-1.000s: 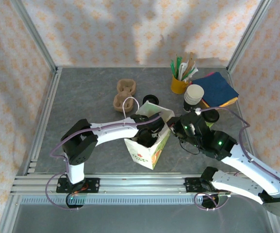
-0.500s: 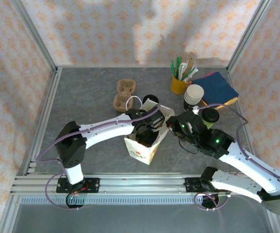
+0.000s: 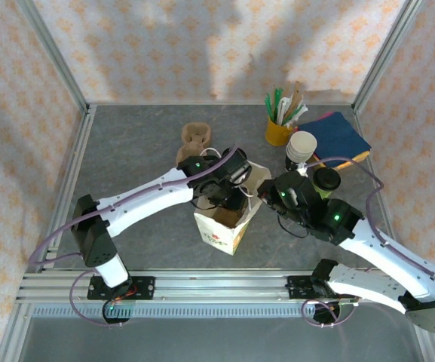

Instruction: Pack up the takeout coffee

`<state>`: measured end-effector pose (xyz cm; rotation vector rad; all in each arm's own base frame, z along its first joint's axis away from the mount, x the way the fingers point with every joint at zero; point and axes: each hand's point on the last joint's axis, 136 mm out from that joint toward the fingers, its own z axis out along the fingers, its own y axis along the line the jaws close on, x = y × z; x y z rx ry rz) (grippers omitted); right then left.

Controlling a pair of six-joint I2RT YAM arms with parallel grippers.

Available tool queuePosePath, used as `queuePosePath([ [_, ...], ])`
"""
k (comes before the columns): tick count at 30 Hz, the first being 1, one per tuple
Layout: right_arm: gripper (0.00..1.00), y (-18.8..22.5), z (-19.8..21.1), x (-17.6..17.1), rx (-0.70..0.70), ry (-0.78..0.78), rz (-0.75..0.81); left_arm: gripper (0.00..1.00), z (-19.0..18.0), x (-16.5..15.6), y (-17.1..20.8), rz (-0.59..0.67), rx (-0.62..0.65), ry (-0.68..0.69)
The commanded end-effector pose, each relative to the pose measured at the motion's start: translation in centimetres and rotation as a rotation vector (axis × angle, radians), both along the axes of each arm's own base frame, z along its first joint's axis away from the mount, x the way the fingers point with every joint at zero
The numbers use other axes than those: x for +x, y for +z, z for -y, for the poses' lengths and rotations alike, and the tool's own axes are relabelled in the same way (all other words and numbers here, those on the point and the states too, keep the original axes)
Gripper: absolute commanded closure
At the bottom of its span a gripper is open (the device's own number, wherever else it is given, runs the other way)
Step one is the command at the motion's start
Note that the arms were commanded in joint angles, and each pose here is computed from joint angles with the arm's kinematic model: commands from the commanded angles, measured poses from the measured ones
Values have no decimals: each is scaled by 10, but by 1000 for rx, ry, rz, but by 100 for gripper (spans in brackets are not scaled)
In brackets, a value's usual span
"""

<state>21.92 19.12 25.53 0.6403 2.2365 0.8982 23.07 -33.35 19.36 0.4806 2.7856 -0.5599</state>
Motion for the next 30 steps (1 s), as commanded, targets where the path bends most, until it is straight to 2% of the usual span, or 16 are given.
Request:
queuePosePath([
  [1, 100, 15, 9, 6, -34, -34, 47, 83, -8, -2, 41, 46, -67, 31],
  [3, 100, 14, 8, 7, -39, -28, 49, 83, -2, -4, 56, 61, -133, 15],
  [9, 100, 14, 6, 9, -46, -24, 59, 81, -6, -4, 80, 111, -179, 16],
  [12, 100, 15, 4, 11, -42, -21, 66, 81, -9, -2, 105, 155, -225, 26],
  [15, 100, 19, -3, 11, -31, 14, 89, 71, -18, 3, 138, 238, -269, 51],
  [25, 100, 45, -41, 14, 64, 183, 218, 55, -84, 19, 220, 483, -421, 241],
  [30, 100, 46, -62, 21, 100, 250, 206, 53, -111, 20, 227, 530, -404, 306],
])
